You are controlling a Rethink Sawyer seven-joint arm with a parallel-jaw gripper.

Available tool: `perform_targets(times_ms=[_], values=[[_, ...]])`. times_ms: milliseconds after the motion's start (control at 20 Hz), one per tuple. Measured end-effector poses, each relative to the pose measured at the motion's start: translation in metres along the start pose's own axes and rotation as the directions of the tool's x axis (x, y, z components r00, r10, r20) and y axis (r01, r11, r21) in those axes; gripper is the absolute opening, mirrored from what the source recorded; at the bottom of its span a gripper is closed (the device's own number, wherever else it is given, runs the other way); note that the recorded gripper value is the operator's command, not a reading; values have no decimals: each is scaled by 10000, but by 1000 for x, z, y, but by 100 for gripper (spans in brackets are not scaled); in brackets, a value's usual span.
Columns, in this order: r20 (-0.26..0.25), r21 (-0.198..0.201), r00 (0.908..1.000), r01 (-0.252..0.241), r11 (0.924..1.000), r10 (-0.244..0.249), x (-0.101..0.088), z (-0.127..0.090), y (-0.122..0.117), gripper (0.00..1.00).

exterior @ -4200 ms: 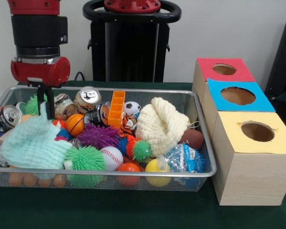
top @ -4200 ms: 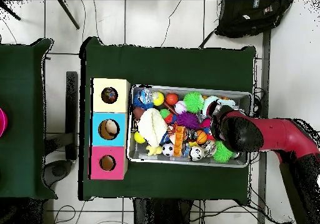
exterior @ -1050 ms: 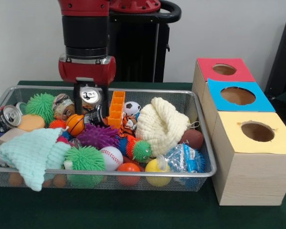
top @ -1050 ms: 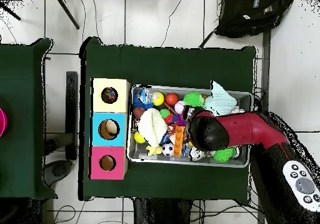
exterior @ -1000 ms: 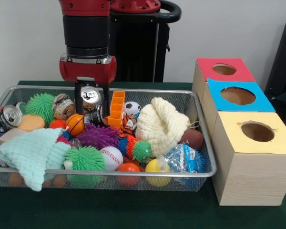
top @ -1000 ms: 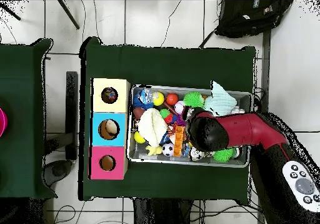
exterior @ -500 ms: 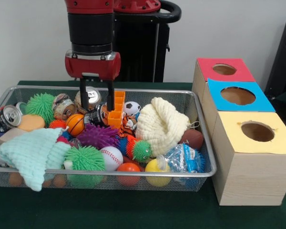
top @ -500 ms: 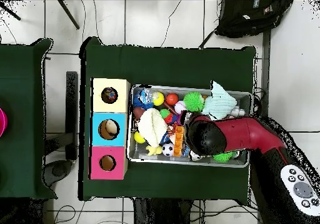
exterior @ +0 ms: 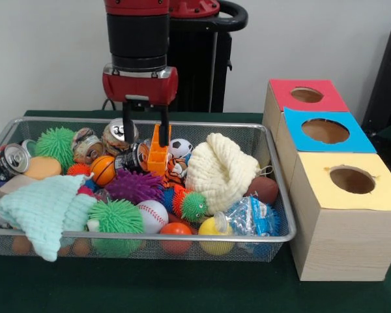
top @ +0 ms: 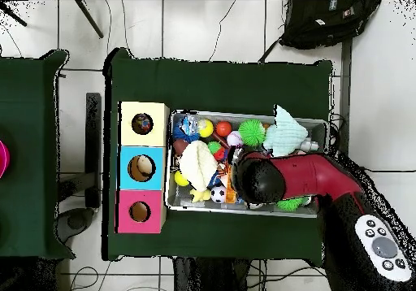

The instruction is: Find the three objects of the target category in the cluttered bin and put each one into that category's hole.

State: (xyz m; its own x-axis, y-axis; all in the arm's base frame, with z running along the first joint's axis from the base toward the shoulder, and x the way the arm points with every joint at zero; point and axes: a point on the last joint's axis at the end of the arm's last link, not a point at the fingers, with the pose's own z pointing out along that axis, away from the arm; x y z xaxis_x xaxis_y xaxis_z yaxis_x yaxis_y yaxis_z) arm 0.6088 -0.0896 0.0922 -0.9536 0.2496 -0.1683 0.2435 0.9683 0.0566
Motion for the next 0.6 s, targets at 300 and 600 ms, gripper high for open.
perform_targets(times_ms=[300,600], values=[[-364,-15,9993,106,9999,-106,19,1,22,100],[-387,-71,9990,211,9998,-213,29,4,42,100]])
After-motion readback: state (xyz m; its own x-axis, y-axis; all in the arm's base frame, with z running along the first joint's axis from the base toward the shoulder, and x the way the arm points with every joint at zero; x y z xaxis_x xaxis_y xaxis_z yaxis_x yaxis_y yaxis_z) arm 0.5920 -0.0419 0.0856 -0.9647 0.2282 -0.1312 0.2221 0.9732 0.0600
